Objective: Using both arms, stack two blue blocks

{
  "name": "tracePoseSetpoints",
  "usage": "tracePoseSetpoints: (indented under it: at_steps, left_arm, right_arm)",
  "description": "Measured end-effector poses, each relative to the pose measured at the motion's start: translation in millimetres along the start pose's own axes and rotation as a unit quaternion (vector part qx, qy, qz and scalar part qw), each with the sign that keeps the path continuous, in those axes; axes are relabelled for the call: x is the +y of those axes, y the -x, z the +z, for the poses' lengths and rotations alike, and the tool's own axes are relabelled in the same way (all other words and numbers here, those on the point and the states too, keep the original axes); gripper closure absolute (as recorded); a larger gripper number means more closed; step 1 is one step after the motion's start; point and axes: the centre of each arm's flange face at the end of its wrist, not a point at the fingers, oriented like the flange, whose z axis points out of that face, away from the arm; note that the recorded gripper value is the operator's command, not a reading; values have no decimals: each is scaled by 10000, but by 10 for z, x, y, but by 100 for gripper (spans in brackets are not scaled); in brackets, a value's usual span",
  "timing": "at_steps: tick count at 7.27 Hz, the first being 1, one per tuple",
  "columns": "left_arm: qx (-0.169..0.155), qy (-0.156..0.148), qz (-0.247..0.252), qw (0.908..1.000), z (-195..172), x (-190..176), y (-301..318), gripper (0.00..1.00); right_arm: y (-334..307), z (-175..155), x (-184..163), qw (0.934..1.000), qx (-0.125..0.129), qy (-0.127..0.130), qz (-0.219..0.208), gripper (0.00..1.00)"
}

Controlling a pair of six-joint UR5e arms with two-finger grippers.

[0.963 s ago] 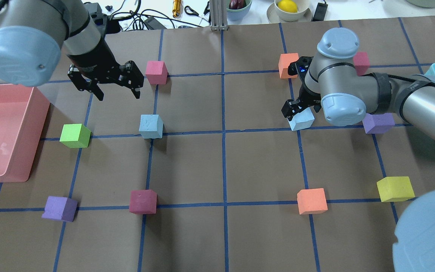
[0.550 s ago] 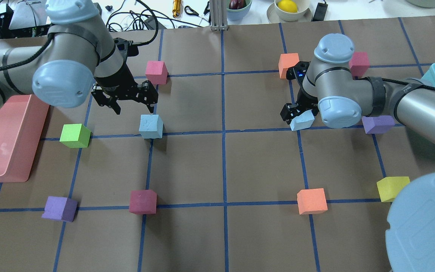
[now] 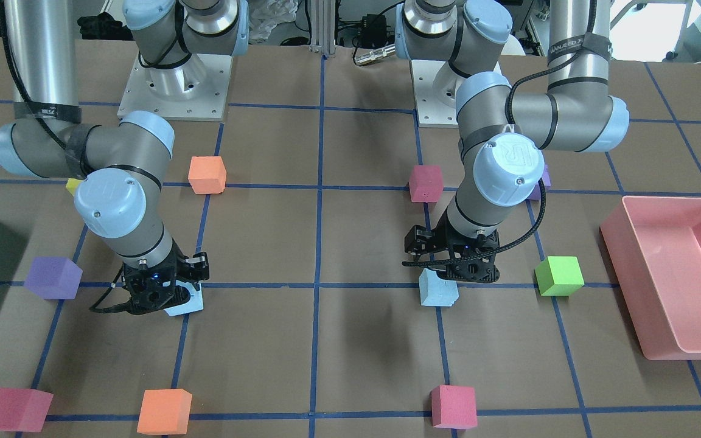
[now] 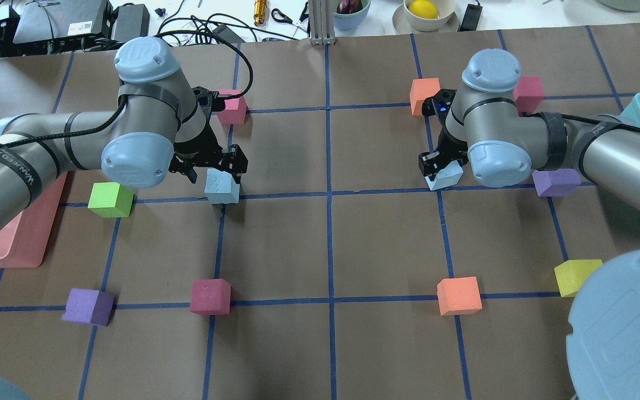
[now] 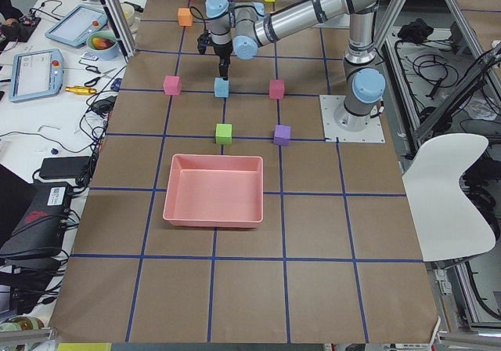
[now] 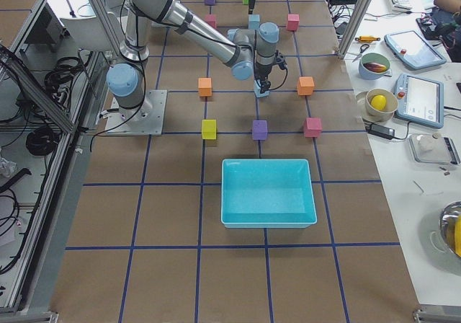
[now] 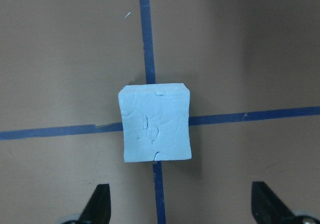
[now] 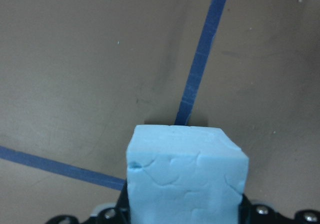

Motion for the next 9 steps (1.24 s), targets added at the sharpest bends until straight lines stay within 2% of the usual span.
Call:
tracePoseSetpoints:
  at_steps: [2, 4, 6, 7, 8, 9]
  left_arm:
    - [-12, 26, 47, 10000, 209, -62, 20, 0]
    - [-30, -70, 50, 10000, 330, -141, 62, 0]
    - [-51, 4, 30, 10000, 466, -163, 86, 0]
    - [-54, 32, 23, 10000, 525, -178, 92, 0]
    - [-56, 34, 15, 10000, 560, -187, 93, 0]
    - [-57, 34, 3, 10000, 578, -183, 90, 2]
  right_arm:
    - [111, -358, -278, 9988, -33, -250, 411, 100]
    - [553, -558, -677, 9965, -79, -236, 795, 100]
    - [1035, -536, -1144, 9906, -118, -298, 1329, 100]
    - [1250, -436, -1356, 9856, -164, -307, 1656, 100]
    - [1465, -357, -1513, 9827, -195, -286, 1820, 99]
    - [1673, -316, -1610, 9829, -213, -266, 1811, 98]
